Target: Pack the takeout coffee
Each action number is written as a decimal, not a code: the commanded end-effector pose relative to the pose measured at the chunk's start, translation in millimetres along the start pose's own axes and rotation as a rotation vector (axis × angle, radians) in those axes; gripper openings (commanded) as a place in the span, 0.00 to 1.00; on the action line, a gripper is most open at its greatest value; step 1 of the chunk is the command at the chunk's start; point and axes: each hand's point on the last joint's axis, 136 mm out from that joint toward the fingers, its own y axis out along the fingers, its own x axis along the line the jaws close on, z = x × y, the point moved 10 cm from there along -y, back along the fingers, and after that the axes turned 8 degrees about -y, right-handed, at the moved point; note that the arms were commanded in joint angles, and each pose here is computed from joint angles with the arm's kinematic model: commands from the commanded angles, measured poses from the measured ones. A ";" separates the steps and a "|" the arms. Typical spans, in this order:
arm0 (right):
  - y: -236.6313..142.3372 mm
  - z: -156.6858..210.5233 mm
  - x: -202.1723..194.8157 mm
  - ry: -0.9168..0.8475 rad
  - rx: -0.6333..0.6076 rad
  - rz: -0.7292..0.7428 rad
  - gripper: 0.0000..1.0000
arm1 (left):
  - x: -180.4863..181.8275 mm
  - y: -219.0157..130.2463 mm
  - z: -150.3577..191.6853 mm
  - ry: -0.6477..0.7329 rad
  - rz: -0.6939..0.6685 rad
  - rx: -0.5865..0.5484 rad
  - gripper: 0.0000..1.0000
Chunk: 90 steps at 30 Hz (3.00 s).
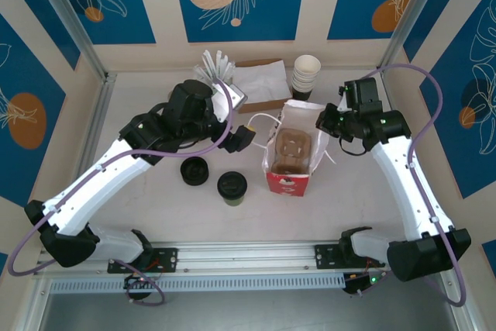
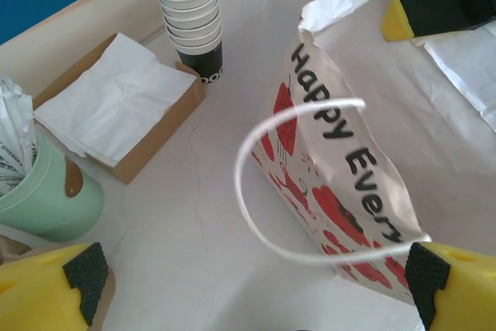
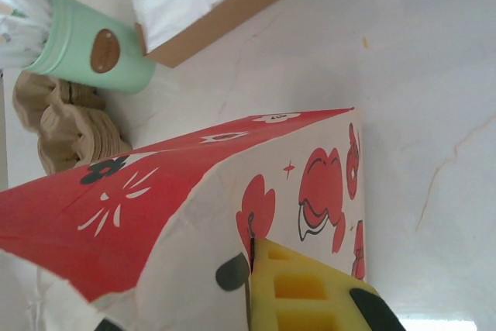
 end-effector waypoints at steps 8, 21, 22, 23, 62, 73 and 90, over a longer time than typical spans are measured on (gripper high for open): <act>36.5 -8.2 -18.7 0.217 0.155 -0.074 0.12 | 8.7 15.2 23.6 -0.129 -0.060 0.035 0.98; -13.2 -26.7 -22.1 -0.038 0.015 -0.093 0.56 | 10.8 1.1 53.1 -0.111 -0.058 0.091 0.99; -18.8 -29.6 -18.7 -0.077 -0.016 -0.114 0.56 | 10.5 1.2 54.3 -0.107 -0.060 0.109 0.98; -24.2 -32.4 -15.7 -0.110 -0.053 -0.131 0.56 | 10.4 0.2 55.2 -0.111 -0.060 0.116 0.98; -24.0 -32.7 2.8 -0.338 -0.127 -0.374 0.57 | -40.5 45.4 171.4 -0.484 -0.358 0.342 0.95; -18.2 -34.2 2.3 -0.329 -0.107 -0.376 0.57 | -47.9 61.5 168.2 -0.487 -0.394 0.380 0.85; -16.2 -34.3 1.7 -0.327 -0.098 -0.375 0.57 | -52.4 73.3 172.7 -0.480 -0.430 0.405 0.77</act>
